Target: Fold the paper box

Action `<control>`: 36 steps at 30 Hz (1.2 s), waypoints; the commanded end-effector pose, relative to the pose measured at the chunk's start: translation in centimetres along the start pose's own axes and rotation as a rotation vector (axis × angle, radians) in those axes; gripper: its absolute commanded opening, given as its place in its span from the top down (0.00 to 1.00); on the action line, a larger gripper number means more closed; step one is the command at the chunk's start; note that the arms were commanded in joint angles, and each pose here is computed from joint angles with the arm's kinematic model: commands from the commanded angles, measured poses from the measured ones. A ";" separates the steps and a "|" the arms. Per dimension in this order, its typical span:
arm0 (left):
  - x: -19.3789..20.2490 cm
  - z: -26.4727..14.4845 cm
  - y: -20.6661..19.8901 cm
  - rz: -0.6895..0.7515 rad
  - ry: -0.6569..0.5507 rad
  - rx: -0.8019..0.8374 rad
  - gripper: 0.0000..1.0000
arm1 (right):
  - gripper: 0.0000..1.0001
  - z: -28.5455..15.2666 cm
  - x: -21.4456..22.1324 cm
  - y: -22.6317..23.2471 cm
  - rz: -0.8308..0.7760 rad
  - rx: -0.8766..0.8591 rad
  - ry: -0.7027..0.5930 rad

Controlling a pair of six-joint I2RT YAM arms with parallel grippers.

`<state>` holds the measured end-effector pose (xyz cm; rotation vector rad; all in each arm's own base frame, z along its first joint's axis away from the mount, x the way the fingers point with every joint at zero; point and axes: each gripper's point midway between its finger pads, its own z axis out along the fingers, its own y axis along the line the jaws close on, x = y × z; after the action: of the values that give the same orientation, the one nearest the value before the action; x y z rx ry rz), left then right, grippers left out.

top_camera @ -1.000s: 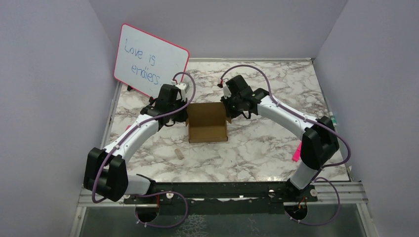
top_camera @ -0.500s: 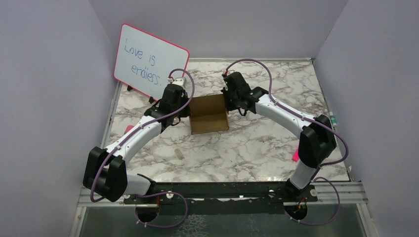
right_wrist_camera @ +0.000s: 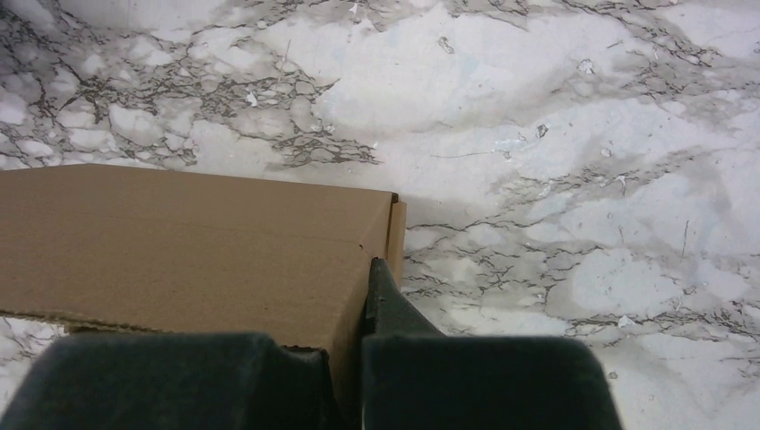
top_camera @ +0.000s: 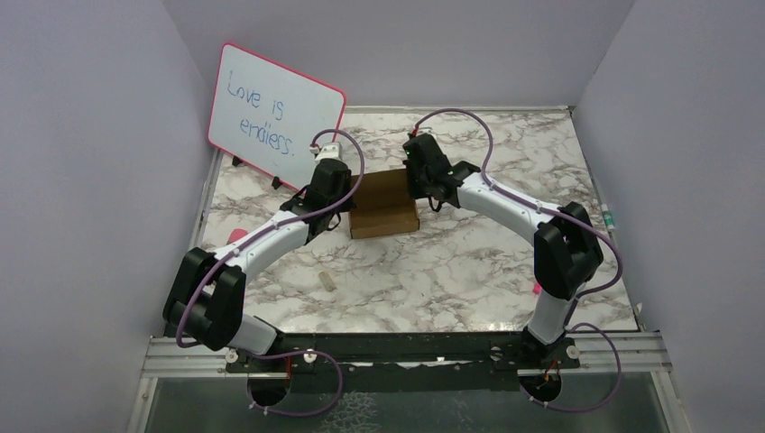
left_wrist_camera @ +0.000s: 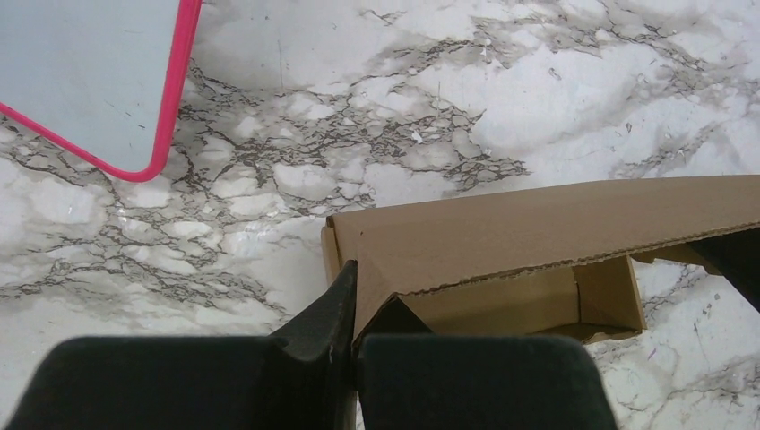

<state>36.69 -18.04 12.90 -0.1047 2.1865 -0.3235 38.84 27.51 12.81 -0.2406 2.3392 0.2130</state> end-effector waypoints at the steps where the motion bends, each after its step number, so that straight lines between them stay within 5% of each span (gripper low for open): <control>1: -0.4 0.3 -1.8 -0.058 -0.051 0.049 1.00 | 0.99 0.7 -0.2 1.5 0.059 -0.035 -0.045; 16: 3.0 -0.8 -0.8 -0.074 -0.037 0.046 1.00 | 0.93 0.2 3.2 0.7 0.124 -0.032 -0.058; 36: 3.2 -6.8 0.7 -0.103 -0.098 0.116 0.58 | 0.43 -5.7 2.8 1.4 0.136 -0.222 -0.179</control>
<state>30.76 -16.80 13.48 -0.1780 2.0708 -0.4500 33.19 26.46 12.49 -0.1351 2.2344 0.4422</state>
